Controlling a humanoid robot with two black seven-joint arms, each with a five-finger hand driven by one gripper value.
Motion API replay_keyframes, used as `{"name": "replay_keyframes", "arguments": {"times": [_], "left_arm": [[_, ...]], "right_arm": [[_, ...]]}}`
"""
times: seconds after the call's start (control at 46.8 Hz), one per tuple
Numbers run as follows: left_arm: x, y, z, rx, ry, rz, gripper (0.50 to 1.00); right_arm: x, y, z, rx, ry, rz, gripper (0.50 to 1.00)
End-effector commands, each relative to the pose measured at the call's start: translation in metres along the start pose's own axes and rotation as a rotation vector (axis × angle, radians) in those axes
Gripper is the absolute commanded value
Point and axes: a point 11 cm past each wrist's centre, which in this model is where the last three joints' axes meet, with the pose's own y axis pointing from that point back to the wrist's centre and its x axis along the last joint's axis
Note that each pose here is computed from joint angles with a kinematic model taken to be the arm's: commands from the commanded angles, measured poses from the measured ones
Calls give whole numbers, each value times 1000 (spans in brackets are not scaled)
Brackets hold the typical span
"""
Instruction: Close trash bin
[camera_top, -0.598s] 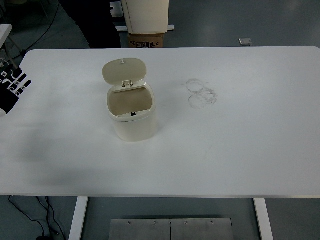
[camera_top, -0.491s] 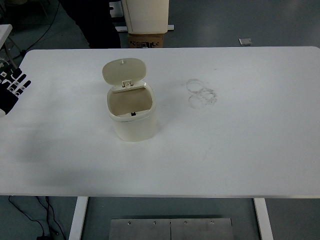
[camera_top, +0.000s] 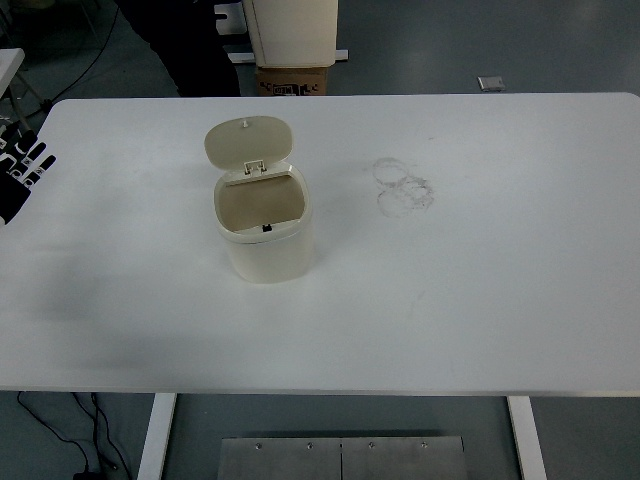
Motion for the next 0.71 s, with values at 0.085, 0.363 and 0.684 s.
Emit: {"name": "replay_keyframes", "arguments": {"times": [0.085,0.363,0.684], "left_arm": [[-2,-2,1,0,-1,-5,1000],[-2,-1,0,9,-12,-5,1000],[-3,-1,-4,18,-9,-14,1000]], "right_arm": [[0,0,0,1,0,0,991],[0,0,0,1,0,0,991],[0,0,0,0,0,0,991]]}}
